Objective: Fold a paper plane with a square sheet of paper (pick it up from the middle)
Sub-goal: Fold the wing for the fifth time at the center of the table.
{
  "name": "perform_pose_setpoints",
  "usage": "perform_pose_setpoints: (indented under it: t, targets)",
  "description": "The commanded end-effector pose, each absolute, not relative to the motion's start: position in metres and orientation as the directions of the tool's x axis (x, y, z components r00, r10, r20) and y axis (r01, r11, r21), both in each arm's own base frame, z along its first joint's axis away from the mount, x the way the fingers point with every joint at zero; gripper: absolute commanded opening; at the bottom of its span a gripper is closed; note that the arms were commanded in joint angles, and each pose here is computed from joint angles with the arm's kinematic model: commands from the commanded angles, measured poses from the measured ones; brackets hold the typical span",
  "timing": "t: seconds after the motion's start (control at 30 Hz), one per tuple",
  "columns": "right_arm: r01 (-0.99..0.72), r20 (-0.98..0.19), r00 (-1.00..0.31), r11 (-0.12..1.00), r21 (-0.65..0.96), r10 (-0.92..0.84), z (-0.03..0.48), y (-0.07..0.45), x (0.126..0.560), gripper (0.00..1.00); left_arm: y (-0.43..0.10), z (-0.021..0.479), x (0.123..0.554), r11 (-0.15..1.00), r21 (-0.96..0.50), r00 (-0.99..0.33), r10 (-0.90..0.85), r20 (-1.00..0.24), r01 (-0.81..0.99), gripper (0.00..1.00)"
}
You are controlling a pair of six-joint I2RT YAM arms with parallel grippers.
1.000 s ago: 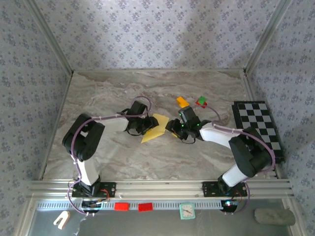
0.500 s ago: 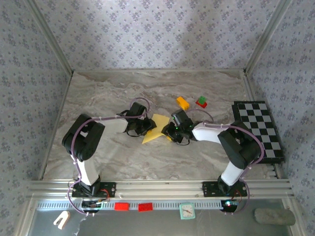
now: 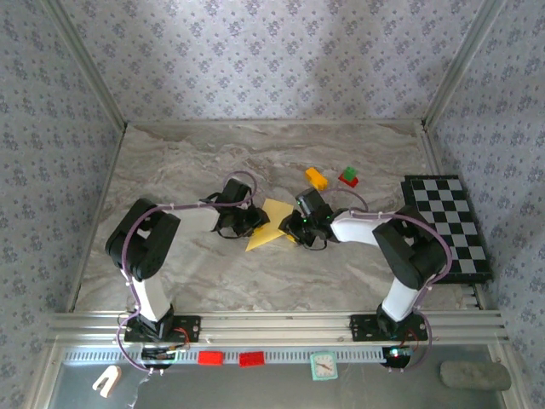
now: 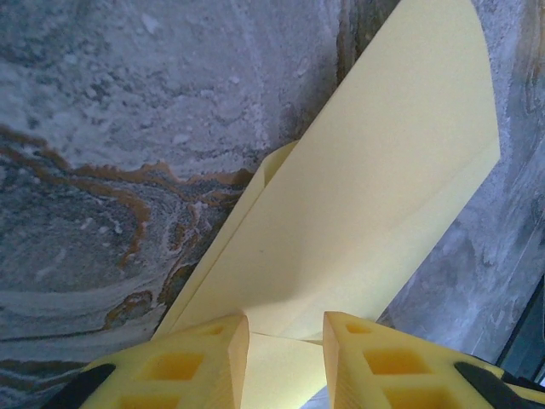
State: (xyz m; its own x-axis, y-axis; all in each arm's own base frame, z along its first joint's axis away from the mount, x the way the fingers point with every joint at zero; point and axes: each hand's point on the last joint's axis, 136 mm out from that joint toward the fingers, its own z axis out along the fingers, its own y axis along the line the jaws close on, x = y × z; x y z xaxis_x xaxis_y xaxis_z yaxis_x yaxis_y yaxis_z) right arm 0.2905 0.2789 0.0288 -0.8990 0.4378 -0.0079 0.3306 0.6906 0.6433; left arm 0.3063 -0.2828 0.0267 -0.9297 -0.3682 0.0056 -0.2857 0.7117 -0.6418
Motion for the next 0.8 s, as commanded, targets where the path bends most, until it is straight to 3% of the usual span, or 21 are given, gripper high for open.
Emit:
perform_pose_setpoints:
  t: [0.0, 0.43, 0.77]
  targets:
    - [0.319, -0.005, -0.900, 0.667, 0.673, 0.435, 0.035, 0.288, 0.299, 0.30, -0.269, 0.008, 0.287, 0.727, -0.587, -0.919, -0.386, 0.079, -0.356, 0.31]
    - [0.275, -0.018, -0.903, 0.610, 0.743, 0.429, 0.048, 0.297, 0.304, 0.30, -0.263, 0.002, 0.285, 0.673, -0.612, -0.895, -0.424, 0.140, -0.415, 0.34]
    - [0.323, 0.052, -0.901, 0.588, 0.742, 0.430, 0.035, 0.302, 0.299, 0.25, -0.265, 0.006, 0.290, 0.655, -0.633, -0.894, -0.423, 0.146, -0.413, 0.36]
